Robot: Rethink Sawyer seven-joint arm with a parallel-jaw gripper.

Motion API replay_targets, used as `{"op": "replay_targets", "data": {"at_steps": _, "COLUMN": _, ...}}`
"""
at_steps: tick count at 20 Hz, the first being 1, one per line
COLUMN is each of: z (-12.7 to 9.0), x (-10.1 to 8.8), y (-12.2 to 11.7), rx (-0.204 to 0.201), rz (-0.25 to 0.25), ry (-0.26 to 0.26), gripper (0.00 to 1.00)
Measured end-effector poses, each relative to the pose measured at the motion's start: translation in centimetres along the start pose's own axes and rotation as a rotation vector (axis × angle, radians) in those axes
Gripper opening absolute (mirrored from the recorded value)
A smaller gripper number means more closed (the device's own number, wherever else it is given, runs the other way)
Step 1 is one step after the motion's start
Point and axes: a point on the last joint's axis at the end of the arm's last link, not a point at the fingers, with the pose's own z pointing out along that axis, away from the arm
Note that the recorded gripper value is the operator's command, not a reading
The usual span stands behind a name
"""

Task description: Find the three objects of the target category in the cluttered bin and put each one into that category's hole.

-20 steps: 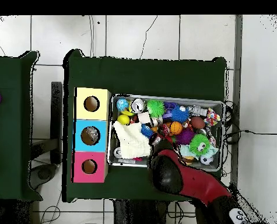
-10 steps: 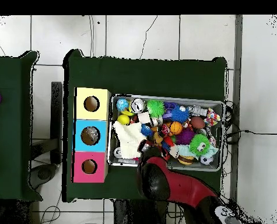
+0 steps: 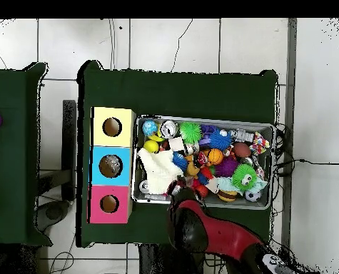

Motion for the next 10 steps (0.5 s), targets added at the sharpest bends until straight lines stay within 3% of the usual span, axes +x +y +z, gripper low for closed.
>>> {"op": "replay_targets", "data": {"at_steps": 1, "z": 0.08, "x": 0.42, "y": 0.01, "rx": -0.003, "rz": -0.006, "ry": 0.007, "gripper": 1.00}}
{"op": "replay_targets", "data": {"at_steps": 10, "z": 0.45, "x": 0.94, "y": -0.20, "rx": -0.013, "rz": -0.011, "ry": 0.002, "gripper": 1.00}}
